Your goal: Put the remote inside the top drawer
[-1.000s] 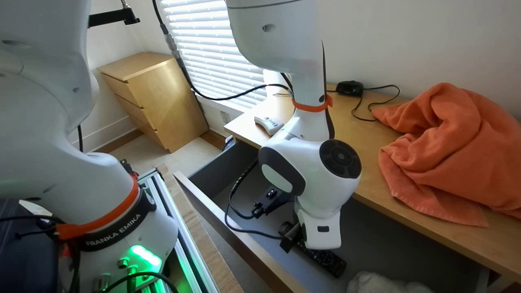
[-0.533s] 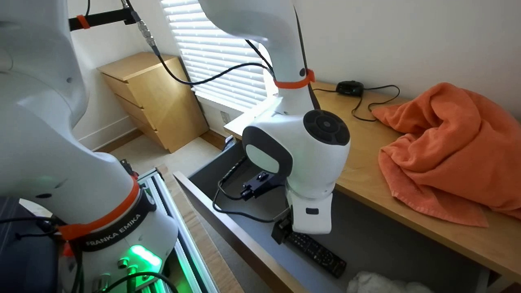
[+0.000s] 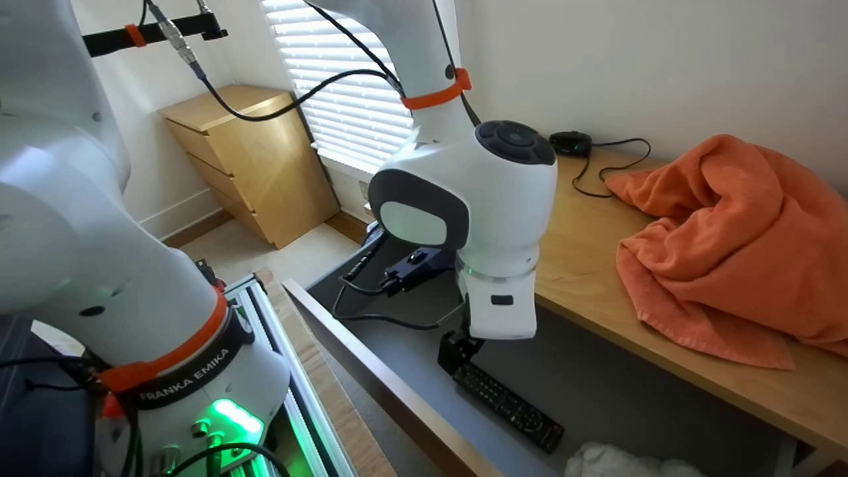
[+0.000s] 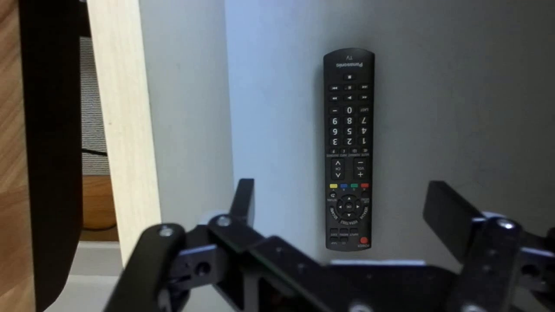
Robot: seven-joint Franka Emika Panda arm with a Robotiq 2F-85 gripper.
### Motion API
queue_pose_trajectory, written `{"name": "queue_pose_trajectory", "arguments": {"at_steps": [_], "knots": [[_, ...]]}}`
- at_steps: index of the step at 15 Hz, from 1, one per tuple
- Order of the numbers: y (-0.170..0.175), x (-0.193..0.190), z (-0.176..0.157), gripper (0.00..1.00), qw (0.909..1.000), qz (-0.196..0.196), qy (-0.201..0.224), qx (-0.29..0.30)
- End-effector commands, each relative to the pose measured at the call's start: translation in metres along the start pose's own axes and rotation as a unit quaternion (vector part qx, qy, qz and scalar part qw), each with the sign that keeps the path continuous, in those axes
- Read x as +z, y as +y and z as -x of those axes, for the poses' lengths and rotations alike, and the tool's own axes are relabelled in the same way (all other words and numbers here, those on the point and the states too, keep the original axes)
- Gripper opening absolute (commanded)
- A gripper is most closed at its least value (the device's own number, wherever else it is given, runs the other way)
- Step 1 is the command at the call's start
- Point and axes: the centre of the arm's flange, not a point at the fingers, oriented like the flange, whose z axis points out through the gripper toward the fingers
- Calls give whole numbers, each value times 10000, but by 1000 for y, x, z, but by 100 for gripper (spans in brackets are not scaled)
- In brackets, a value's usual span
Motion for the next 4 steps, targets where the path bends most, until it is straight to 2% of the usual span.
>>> {"name": "queue_pose_trajectory", "arguments": {"at_steps": [1,4], "knots": [[-2,-3,1,100,10000,-24,12,-9],[-3,-2,2,100,10000,-21,-2,-12]]}}
